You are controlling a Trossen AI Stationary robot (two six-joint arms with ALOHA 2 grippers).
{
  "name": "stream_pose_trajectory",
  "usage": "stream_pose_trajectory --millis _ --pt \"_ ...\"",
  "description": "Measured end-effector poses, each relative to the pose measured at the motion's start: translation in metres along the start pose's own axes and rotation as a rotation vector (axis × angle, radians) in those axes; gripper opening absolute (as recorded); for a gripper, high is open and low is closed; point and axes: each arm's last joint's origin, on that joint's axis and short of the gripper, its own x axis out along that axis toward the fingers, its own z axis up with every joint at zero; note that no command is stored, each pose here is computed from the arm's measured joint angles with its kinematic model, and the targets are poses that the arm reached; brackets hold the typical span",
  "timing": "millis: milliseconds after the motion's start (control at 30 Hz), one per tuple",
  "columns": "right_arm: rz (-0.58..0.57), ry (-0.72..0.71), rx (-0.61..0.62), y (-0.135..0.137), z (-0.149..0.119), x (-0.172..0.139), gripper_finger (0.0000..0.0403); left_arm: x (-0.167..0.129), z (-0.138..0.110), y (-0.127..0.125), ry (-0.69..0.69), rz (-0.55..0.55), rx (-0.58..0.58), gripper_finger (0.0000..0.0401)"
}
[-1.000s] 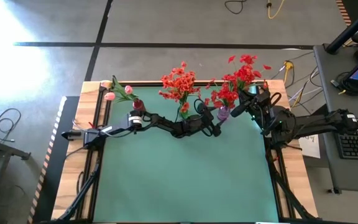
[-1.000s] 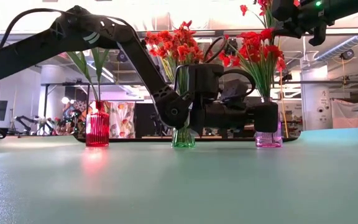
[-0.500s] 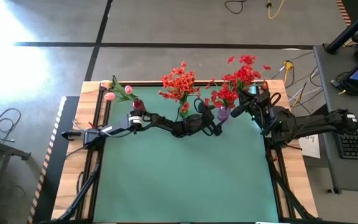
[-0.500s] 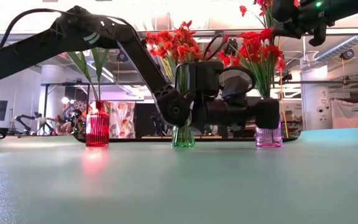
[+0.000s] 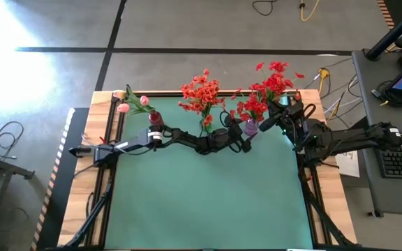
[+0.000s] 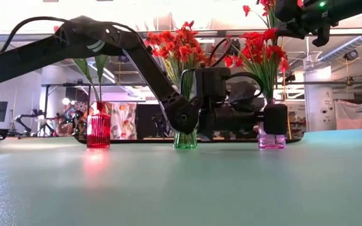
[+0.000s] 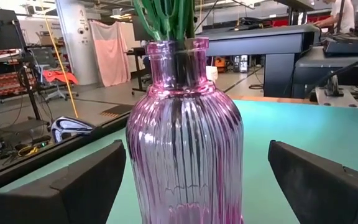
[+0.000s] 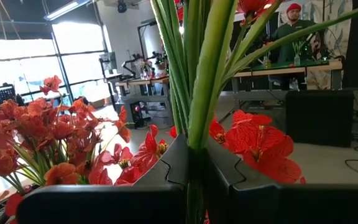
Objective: Sort flowers into vase by color
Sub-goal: Put the red flower in the violet flower vase
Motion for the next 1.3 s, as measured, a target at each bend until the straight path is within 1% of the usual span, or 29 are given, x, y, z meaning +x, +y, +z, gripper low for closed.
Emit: stream_pose_trajectory --millis 267,467,633,900,1067,1300 --pt "0.0 0.001 -0.001 0.0 -0.0001 0.0 0.0018 0.0033 0.0014 0.0064 -0.008 0.014 0.001 0.0377" --pt "0.0 0.001 -0.001 0.0 -0.0002 0.0 0.0018 0.0032 0.0011 0.006 -0.006 0.013 -0.011 0.0377" --pt "0.0 0.001 0.0 0.0 -0.0002 0.0 0.0018 0.0041 0.0027 0.0048 -0.014 -0.02 -0.023 0.0377" --pt "0.0 0.002 0.006 0.0 -0.0004 0.0 0.0018 0.0054 0.002 0.0089 -0.012 0.0 -0.023 0.0377" --pt "0.0 0.003 0.007 0.0 -0.0004 0.0 0.0018 0.0052 0.0021 0.0078 -0.014 -0.026 -0.023 0.0377" --pt "0.0 0.002 0.009 0.0 -0.0003 0.0 0.0018 0.0054 0.002 0.0082 -0.014 -0.026 -0.048 0.0377"
